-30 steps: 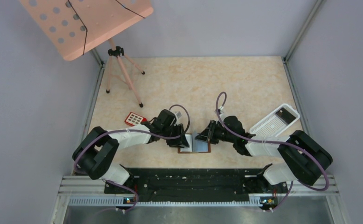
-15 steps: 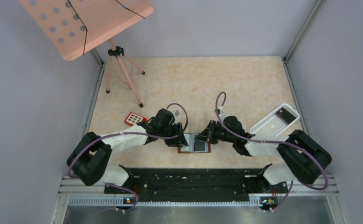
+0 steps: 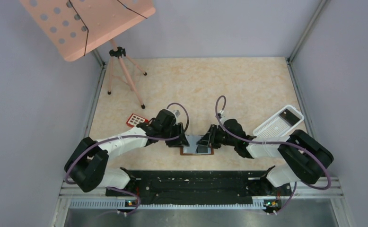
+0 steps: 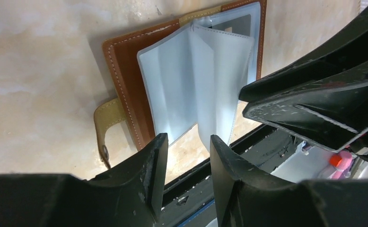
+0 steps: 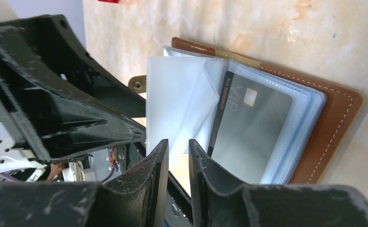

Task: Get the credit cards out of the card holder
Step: Remove the credit card from the card holder.

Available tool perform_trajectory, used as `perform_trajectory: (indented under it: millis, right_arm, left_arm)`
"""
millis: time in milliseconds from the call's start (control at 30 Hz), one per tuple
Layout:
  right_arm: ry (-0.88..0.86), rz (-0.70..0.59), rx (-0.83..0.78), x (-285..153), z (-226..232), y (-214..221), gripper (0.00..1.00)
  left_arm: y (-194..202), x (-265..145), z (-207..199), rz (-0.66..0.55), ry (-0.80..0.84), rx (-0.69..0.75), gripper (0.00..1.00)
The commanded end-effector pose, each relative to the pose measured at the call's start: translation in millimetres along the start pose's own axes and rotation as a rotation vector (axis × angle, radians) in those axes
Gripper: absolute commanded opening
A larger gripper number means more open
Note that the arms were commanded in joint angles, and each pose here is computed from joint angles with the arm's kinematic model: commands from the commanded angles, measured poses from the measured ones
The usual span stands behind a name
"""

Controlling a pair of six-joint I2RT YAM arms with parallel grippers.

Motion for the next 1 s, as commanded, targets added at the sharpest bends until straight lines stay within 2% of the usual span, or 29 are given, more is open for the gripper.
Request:
perform_trajectory:
  millis: [0, 267, 400, 533, 700, 967]
  right_arm:
    - [-0.015, 0.0, -0.044, 11.1, 12.4, -2.1, 0.23]
    - [-0.068, 0.058, -0.075, 35.3, 38.8, 1.0, 0.38]
    - [-0.08, 0.058, -0.091, 36.6, 46.2, -1.3, 0.42]
    - [-0.007, 0.019, -0.12, 26.8, 43.3, -8.6, 0.42]
    - [0.112, -0.053, -0.138, 12.1, 28.0, -22.6, 0.36]
    - [0.254, -0.101, -0.116, -4.9, -8.7, -31.7, 0.37]
  left_arm:
    - [-26.1, -18.8, -7.1, -0.113, -0.033, 0.027, 0.43]
    - [-43.8, -50.6, 8.9, -0.268, -0.177, -0.003, 0.44]
    - [-48.0, -60.1, 7.7, -0.314, -0.177, -0.002, 0.44]
    - [-42.6, -52.1, -9.0, -0.272, -0.068, 0.01, 0.42]
    - [-41.4, -38.0, -25.0, -0.234, 0.036, 0.024, 0.4]
    - [-35.6, -2.8, -38.9, -0.144, 0.149, 0.013, 0.39]
Point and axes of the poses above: each gripper's point midway between its finger pads, its own x axis out along the fingers, its own z axis along the line the jaws close on, y = z × x, the point moved 1 cm from there along -x, back along the fingers, and after that the axes turned 14 degrees about x, right-handed, at the moved point
